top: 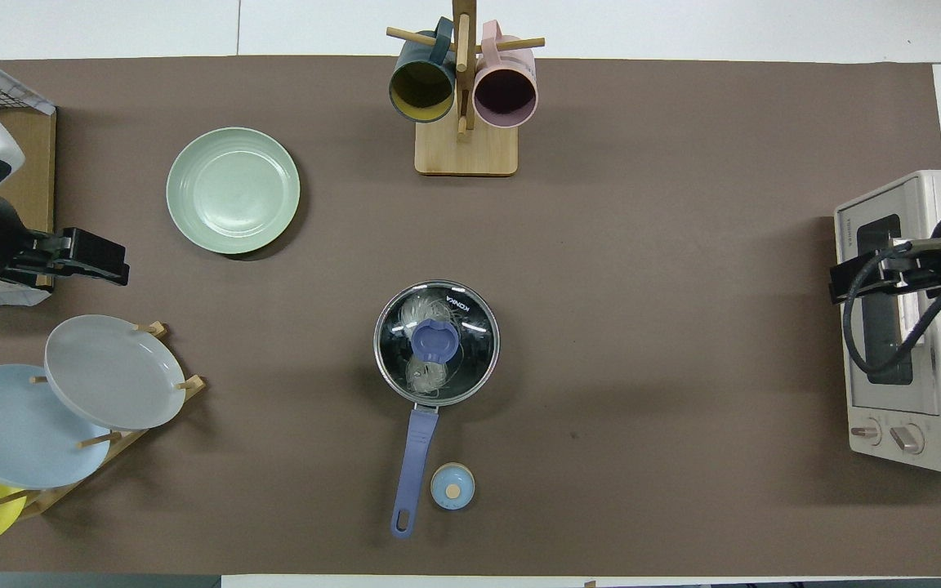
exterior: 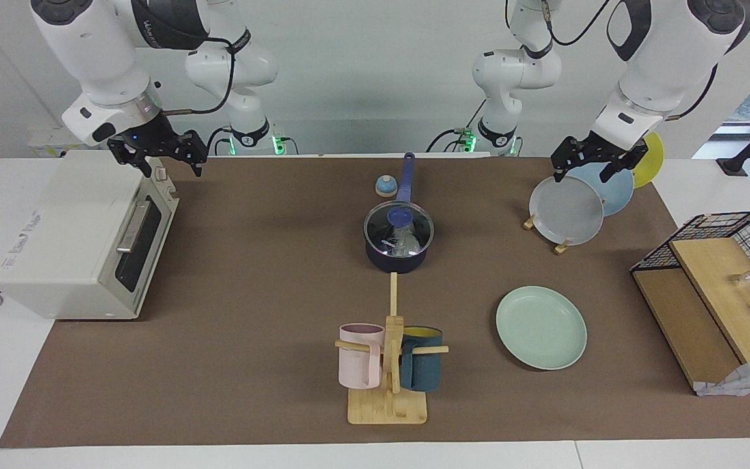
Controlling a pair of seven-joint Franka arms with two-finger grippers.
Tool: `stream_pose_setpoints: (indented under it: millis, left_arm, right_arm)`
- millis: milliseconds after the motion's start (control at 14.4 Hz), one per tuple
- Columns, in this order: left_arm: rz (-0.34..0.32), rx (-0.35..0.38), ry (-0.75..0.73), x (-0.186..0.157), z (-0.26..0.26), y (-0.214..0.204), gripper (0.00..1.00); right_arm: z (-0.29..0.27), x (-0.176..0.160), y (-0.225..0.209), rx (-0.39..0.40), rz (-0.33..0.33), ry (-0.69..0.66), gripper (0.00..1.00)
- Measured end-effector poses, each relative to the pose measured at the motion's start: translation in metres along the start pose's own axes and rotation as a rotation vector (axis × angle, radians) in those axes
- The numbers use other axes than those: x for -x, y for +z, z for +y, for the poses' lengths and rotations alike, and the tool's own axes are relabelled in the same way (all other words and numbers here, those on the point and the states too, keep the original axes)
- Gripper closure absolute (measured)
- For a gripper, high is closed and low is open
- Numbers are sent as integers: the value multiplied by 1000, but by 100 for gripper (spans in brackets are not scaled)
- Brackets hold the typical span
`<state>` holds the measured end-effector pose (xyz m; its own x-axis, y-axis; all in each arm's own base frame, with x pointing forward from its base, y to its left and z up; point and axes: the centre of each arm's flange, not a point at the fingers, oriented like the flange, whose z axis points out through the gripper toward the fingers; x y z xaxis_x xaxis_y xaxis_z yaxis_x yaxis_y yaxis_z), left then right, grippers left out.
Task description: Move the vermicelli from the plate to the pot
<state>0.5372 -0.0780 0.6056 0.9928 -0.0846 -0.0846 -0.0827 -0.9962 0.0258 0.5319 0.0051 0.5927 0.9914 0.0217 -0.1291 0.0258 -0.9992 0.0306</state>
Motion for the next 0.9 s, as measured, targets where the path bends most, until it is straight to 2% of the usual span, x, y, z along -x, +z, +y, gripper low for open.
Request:
stream_pose_setpoints:
  millis: [209,904]
  left_arm:
    - [0,0,0,0,0,0,0]
    - [0,0,0,0,0,0,0]
  right_arm:
    - [3,-5,5,0,-12,6,0]
    - [23,-3,-12,-5,28,43,0]
